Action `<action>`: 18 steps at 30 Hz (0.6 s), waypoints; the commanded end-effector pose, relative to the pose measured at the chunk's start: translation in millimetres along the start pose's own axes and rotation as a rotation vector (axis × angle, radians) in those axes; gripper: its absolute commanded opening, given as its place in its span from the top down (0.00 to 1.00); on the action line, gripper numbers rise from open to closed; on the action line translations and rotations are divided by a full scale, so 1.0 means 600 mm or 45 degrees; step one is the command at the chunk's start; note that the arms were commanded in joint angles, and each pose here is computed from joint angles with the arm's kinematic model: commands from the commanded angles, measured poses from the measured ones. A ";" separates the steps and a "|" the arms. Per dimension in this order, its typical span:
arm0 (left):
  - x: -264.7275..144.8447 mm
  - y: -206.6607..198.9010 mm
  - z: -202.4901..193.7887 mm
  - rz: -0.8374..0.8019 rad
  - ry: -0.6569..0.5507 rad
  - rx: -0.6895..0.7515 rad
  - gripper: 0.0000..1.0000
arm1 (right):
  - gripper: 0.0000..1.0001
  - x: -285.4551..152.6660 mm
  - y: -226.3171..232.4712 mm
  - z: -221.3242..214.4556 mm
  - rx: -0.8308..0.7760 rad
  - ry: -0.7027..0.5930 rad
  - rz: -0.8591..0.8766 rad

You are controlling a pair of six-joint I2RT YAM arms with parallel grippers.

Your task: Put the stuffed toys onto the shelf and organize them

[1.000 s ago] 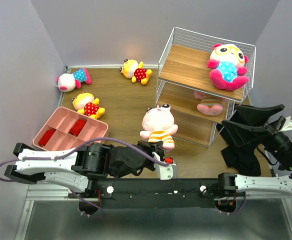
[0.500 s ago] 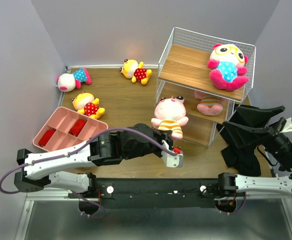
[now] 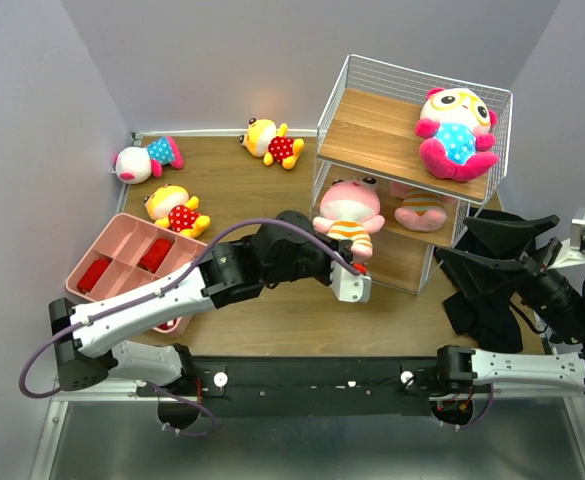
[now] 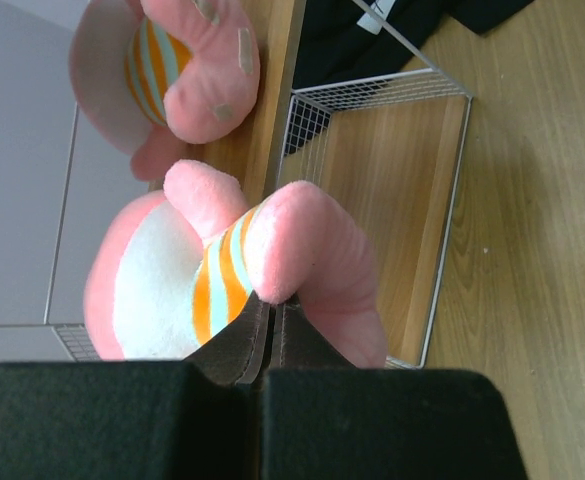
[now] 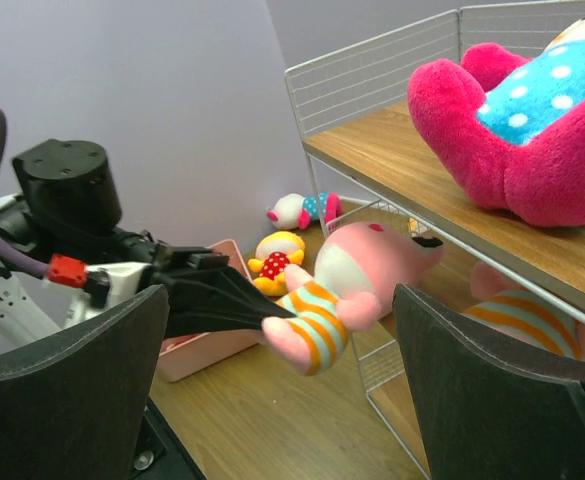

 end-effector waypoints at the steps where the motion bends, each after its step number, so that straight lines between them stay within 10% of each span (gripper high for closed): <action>1: 0.021 0.037 0.026 0.032 -0.082 0.085 1.00 | 0.00 -0.005 0.001 0.011 0.056 -0.072 0.028; 18: 0.081 0.099 -0.022 0.106 0.033 0.195 1.00 | 0.00 -0.020 -0.013 0.005 0.069 -0.091 0.002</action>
Point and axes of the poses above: each gripper's point midway between its finger pads, its own x axis out along the fingers, its own y axis along the line the jaws close on, z = x × y, the point moved 7 cm from there along -x, back along the fingers, and after that the axes turned 14 degrees about -x, right-handed, at the moved point
